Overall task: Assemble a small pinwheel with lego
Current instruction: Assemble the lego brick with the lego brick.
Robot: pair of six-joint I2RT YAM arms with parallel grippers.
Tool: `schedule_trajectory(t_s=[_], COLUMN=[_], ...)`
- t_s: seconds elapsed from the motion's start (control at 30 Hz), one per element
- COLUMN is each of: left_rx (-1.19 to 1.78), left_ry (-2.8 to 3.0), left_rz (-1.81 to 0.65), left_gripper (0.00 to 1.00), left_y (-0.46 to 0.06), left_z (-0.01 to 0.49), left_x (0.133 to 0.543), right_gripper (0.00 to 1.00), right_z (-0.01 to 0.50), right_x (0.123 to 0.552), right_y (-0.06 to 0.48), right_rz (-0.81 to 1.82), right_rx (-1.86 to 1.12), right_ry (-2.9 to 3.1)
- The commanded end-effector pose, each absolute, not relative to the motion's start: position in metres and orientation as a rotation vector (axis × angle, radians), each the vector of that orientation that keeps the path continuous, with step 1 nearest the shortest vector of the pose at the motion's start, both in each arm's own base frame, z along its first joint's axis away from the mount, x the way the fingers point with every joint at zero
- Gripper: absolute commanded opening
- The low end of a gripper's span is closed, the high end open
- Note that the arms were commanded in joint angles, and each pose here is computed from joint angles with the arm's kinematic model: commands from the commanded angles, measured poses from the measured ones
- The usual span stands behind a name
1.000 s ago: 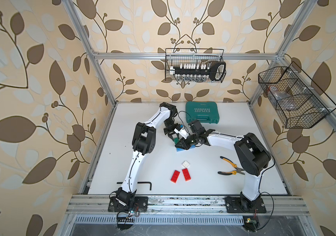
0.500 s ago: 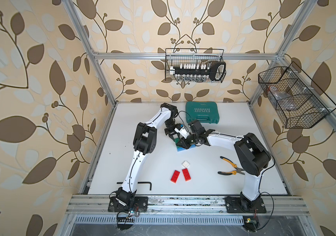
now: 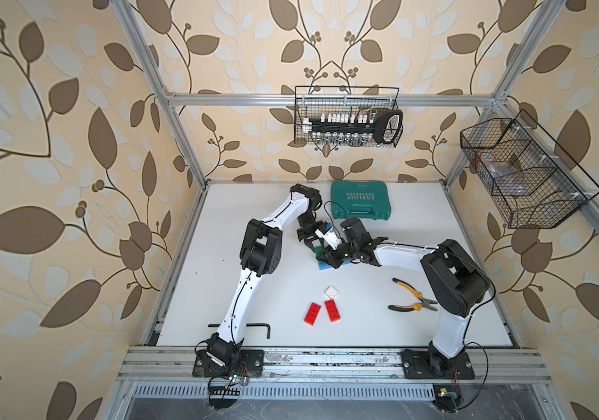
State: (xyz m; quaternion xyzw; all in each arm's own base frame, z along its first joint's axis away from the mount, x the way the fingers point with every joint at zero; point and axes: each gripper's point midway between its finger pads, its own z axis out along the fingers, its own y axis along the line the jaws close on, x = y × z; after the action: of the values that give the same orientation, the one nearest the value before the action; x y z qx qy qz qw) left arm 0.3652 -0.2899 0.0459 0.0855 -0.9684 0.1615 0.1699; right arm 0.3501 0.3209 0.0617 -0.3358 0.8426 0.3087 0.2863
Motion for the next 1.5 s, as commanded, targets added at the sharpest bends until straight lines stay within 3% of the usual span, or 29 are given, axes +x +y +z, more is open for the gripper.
schedule_trajectory(t_s=[0.0,1.03,1.07,1.13,1.47], left_rx=[0.228,0.223,0.221,0.225,0.221], left_ry=[-2.726,-2.739,-2.741,-2.745,-2.750], left_rz=[0.439,0.487,0.492,0.498,0.569], left_gripper=[0.03,0.13,0.14,0.28,0.42], left_y=[-0.292,-0.302,-0.303,-0.304,-0.312], left_z=[0.046,0.052,0.053,0.054,0.059], left_x=[0.357,0.359,0.359,0.360,0.363], right_gripper=[0.23,0.19,0.18,0.17,0.16], right_z=[0.001,-0.041,-0.043,-0.047,-0.054], right_x=[0.327,0.288,0.287,0.283,0.271], right_y=[0.287,0.247,0.246,0.245,0.237], right_rz=[0.758,0.664,0.651,0.645,0.566], right_rx=[-0.788,-0.635,-0.636,-0.634,-0.632], right_ry=[2.494,2.551,2.547,2.553,2.555])
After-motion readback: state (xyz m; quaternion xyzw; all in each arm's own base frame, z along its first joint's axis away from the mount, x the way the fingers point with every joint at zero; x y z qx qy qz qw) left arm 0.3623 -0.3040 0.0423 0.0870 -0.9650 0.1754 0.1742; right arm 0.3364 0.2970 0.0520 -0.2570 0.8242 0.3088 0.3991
